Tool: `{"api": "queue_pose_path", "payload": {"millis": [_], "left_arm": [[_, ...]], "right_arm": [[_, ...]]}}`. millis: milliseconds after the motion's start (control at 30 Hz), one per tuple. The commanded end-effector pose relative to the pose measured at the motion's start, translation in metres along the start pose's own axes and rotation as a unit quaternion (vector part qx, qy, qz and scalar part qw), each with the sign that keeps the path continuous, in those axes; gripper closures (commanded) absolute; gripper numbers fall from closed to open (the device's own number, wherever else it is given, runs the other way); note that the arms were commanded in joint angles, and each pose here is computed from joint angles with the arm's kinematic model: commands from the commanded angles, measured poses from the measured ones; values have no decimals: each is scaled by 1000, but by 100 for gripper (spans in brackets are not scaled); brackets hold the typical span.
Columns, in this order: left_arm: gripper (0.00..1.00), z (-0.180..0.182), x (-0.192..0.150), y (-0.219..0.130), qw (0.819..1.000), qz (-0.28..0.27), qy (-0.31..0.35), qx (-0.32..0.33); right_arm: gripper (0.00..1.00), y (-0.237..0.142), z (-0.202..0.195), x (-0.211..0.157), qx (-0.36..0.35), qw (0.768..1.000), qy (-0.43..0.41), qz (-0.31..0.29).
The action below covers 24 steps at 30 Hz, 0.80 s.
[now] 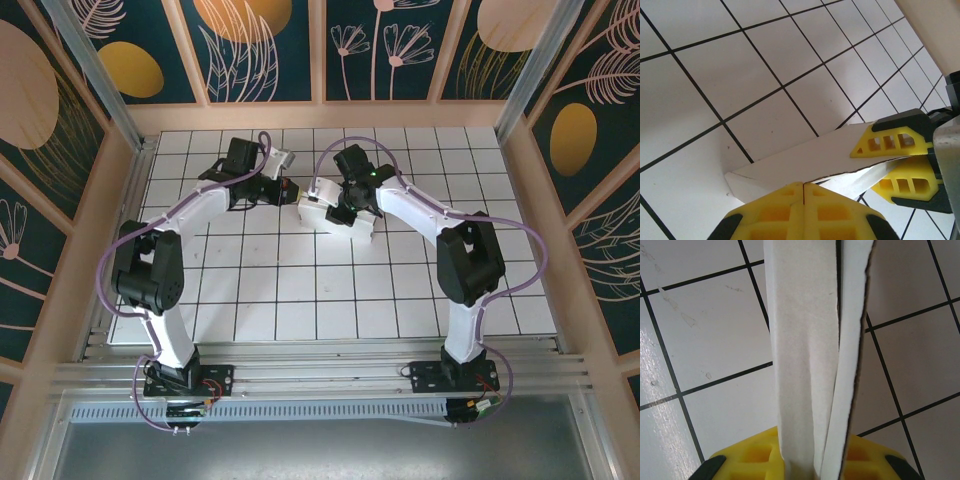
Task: Fold the paper box
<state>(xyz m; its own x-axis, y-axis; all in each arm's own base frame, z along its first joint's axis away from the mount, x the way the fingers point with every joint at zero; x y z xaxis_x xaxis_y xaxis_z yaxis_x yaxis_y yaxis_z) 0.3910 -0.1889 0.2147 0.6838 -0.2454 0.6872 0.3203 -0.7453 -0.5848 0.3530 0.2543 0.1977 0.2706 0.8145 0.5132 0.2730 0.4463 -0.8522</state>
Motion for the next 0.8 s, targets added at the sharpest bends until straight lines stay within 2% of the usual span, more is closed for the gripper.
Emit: {"api": "queue_pose_path", "payload": {"millis": [0,500,767], "left_arm": [[100,-15,-10,6,999,11,-29,-28],[100,-8,-54,17,997,38,-62,-31],[100,4,-78,23,997,58,-51,11]], "right_arm": [[89,22,3,-11,11,1000,14,20],[88,25,2,-10,11,1000,18,24],[87,27,-1,-10,4,999,19,25]]}}
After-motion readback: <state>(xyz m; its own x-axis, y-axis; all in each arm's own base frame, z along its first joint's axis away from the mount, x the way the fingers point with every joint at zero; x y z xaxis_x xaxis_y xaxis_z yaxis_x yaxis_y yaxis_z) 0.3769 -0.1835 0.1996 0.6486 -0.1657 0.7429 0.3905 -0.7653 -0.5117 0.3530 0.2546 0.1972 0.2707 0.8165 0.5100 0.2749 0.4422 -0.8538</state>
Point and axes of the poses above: each hand's point on the last joint's axis, 136 mm out from that joint toward the fingers, its own y axis out along the fingers, its own z axis along the line the jaws close on, x = y × z, the point moved 9 cm from there along -y, back along the fingers, and after that the axes turned 7 degrees about y, right-handed, at the moved point
